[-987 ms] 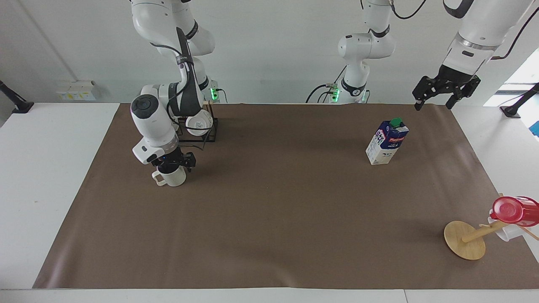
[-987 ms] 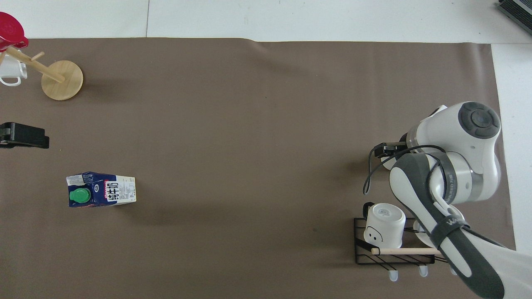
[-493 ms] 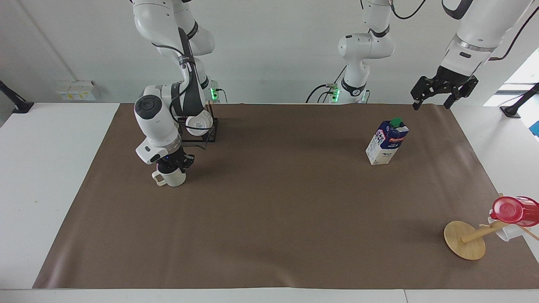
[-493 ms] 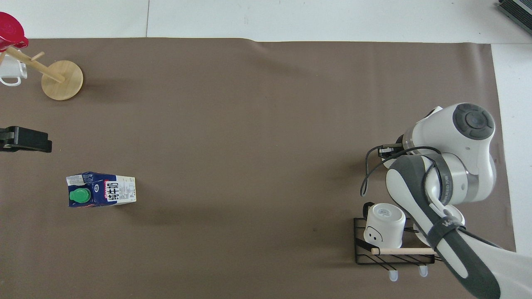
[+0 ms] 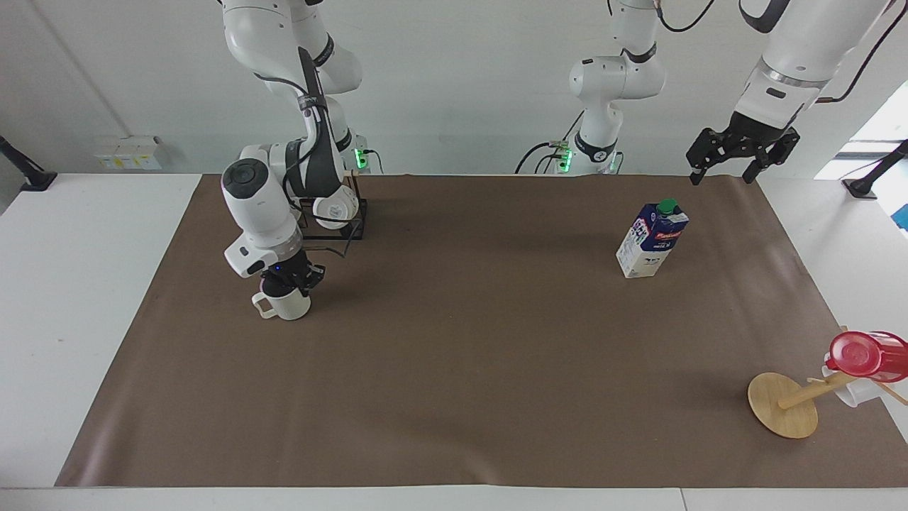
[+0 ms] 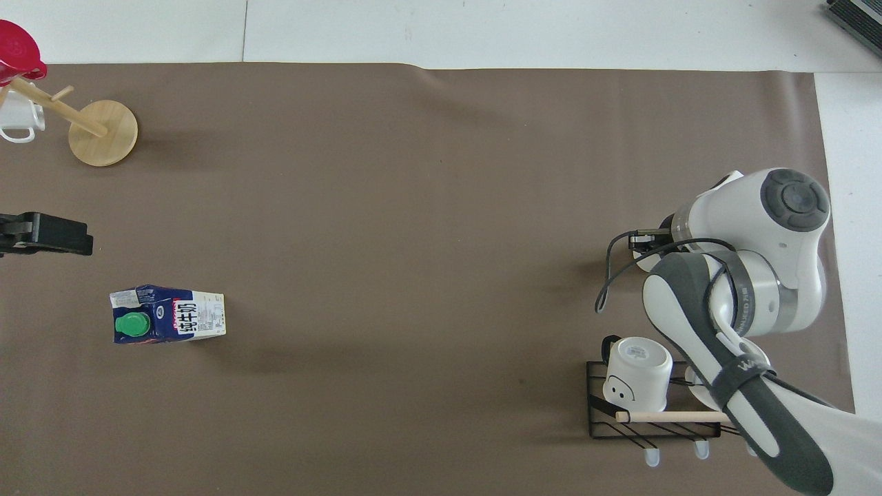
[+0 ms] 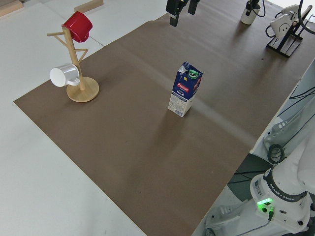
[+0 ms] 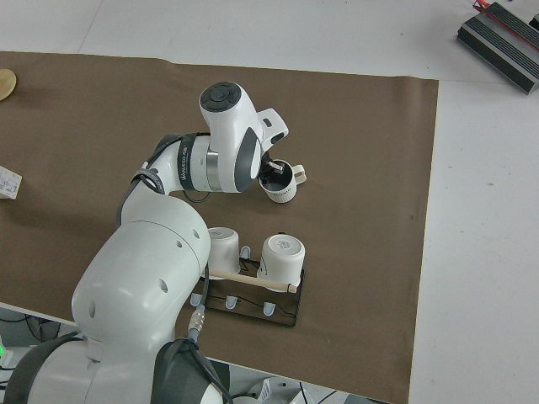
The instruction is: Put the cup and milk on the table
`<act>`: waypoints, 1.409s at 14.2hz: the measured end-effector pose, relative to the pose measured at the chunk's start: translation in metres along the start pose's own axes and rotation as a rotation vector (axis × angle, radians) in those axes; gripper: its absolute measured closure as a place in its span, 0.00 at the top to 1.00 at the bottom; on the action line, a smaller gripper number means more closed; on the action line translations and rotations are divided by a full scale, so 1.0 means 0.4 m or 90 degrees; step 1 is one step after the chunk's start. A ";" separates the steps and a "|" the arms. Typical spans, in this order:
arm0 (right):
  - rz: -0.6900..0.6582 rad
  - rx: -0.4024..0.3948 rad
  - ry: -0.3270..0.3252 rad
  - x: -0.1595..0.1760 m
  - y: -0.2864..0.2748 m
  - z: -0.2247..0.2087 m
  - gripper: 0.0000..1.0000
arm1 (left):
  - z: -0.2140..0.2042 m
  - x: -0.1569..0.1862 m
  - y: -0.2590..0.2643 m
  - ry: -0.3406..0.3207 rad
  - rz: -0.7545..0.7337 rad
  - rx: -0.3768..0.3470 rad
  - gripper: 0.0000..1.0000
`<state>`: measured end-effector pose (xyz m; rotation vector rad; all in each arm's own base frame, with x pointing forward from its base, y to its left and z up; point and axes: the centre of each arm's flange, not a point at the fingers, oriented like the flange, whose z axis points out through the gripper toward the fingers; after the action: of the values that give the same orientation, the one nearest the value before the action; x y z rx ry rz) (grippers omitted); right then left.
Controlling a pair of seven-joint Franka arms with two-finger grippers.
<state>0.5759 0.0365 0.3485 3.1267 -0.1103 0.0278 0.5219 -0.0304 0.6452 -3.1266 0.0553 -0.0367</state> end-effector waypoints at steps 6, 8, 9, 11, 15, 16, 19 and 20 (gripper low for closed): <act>0.001 0.009 0.034 0.024 -0.114 -0.084 0.04 | 0.000 -0.002 -0.001 0.000 0.000 0.000 1.00; 0.011 0.009 0.026 0.022 -0.169 -0.124 0.04 | -0.001 -0.003 -0.001 0.000 0.000 0.000 1.00; 0.017 0.009 0.023 0.020 -0.198 -0.142 0.04 | -0.002 -0.004 -0.001 0.000 0.000 0.000 1.00; 0.031 0.012 0.026 0.009 -0.269 -0.170 0.04 | -0.001 -0.004 -0.001 0.000 0.000 0.000 1.00; 0.052 0.019 0.033 -0.022 -0.379 -0.190 0.04 | 0.000 -0.006 -0.001 -0.003 0.000 0.000 1.00; 0.057 0.021 0.035 -0.030 -0.405 -0.195 0.04 | 0.000 -0.007 -0.001 -0.004 0.000 0.000 1.00; 0.074 0.027 0.039 -0.065 -0.496 -0.217 0.04 | 0.004 -0.012 -0.001 -0.010 0.000 0.000 1.00; 0.075 0.026 0.037 -0.080 -0.526 -0.221 0.04 | 0.009 -0.017 -0.001 -0.013 0.000 0.001 1.00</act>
<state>0.5573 0.2497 0.4337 3.1522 -0.2966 0.1225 0.5153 -0.0298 0.6414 -3.1256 0.0543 -0.0039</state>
